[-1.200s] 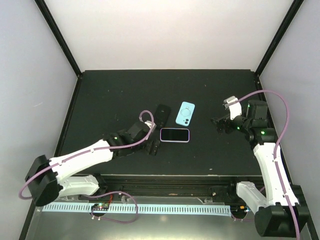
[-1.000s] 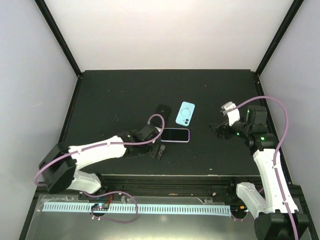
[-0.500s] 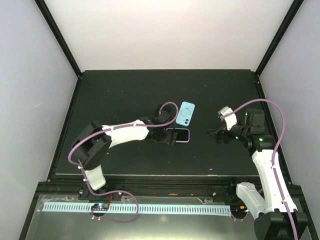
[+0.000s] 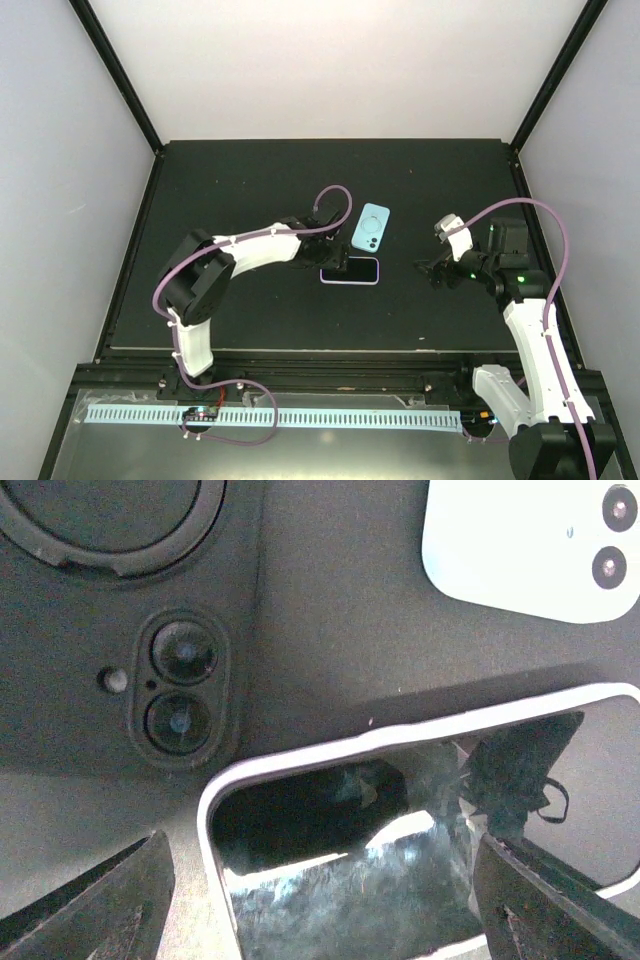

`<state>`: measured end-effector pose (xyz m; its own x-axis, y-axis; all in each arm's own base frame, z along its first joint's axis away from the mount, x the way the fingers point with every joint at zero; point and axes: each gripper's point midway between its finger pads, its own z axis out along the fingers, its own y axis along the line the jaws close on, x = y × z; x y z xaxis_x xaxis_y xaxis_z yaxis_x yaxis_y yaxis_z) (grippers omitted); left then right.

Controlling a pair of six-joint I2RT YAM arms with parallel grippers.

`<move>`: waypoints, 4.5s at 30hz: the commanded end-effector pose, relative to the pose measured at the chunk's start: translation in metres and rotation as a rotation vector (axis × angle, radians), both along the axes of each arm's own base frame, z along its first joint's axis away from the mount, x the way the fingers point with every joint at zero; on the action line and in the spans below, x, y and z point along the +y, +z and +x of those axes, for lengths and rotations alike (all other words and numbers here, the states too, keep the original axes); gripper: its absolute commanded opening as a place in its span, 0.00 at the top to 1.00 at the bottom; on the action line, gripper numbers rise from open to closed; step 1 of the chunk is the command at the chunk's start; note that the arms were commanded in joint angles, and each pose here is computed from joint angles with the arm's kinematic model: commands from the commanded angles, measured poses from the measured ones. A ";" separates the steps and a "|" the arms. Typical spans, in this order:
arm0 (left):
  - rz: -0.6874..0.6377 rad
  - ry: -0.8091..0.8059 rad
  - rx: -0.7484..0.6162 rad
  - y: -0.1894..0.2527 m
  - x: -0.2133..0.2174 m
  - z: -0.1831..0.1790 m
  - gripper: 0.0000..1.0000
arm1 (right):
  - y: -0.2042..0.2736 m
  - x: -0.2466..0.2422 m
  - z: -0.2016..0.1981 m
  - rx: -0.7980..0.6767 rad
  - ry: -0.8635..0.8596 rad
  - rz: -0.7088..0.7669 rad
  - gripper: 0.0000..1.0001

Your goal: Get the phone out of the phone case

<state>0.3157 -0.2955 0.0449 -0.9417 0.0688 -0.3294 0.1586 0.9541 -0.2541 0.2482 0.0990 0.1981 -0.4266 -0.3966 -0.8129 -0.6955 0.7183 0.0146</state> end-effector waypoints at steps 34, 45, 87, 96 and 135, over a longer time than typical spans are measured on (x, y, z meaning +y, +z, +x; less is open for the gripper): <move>0.100 -0.303 -0.382 0.135 0.012 -0.033 0.02 | -0.035 -0.013 0.005 0.050 0.086 -0.223 0.07; 0.208 -0.200 -0.516 0.149 0.122 -0.084 0.01 | -0.098 0.016 0.009 0.183 0.314 -0.580 0.00; 0.255 -0.111 -0.559 0.150 0.152 -0.082 0.01 | -0.190 0.066 0.018 0.436 0.502 -0.838 0.07; 0.137 0.053 -0.517 0.154 0.154 -0.083 0.01 | -0.150 0.086 -0.014 0.539 0.553 -0.672 0.50; -0.715 0.073 -0.434 0.176 -0.047 -0.039 0.43 | -0.028 0.134 0.016 0.134 0.145 -0.023 0.53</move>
